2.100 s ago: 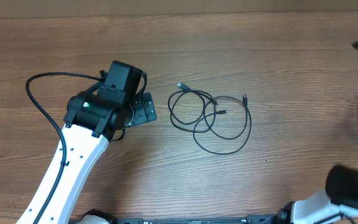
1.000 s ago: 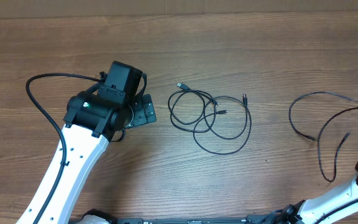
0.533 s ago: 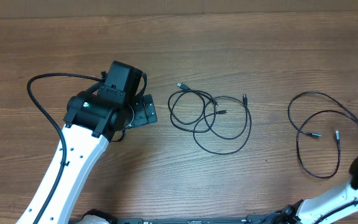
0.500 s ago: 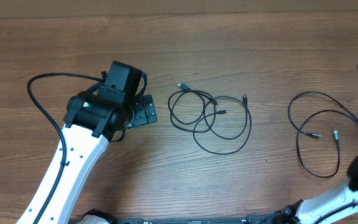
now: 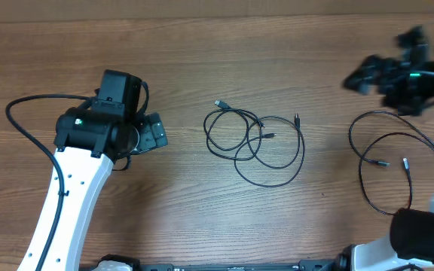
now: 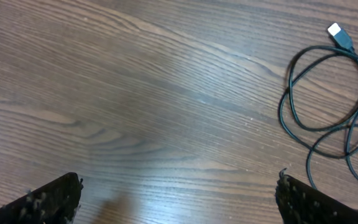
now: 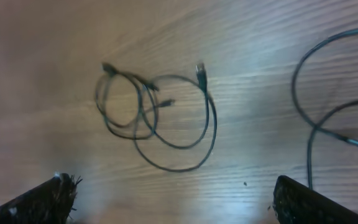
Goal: Untangle cables
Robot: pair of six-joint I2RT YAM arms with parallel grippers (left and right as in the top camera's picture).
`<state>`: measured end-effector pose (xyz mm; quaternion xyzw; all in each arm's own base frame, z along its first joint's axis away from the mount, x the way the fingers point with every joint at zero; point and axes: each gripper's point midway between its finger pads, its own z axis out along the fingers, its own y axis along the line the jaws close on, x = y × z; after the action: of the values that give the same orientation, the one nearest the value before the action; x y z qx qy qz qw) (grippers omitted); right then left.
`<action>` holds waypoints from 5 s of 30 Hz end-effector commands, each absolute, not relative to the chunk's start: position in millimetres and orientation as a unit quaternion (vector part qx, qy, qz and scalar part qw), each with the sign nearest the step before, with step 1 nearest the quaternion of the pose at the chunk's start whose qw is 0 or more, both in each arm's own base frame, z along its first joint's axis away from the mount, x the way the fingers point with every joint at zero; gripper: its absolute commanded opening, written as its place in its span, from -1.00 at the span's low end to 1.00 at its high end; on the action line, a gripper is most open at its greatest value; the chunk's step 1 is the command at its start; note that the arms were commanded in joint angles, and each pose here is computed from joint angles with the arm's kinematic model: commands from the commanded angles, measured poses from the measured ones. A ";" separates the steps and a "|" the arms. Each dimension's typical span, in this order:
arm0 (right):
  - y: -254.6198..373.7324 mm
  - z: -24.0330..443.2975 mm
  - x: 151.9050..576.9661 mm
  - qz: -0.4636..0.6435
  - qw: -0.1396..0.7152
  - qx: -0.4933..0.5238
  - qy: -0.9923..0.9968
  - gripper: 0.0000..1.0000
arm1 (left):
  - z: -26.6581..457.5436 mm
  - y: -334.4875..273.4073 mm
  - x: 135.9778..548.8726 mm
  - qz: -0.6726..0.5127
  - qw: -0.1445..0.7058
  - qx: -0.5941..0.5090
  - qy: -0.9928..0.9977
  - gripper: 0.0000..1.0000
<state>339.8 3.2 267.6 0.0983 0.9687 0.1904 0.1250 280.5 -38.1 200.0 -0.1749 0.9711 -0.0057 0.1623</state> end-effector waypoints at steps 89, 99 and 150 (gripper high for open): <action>171.3 90.3 384.9 0.177 0.193 -0.005 0.965 -0.92 | 195.8 -39.0 272.2 -0.008 0.140 -0.164 0.976 0.99; 57.7 293.9 427.7 0.100 0.331 0.094 0.933 -0.93 | 196.0 -39.1 272.8 -0.008 0.142 -0.164 0.976 1.00; 33.3 246.7 371.8 0.203 0.107 0.087 0.970 0.61 | 198.6 -46.0 281.6 -0.028 0.156 -0.154 0.975 0.99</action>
<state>374.6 4.7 238.5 0.1313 0.9667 0.1959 0.0997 280.3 -45.8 199.1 -0.1620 0.9740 -0.0257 0.1563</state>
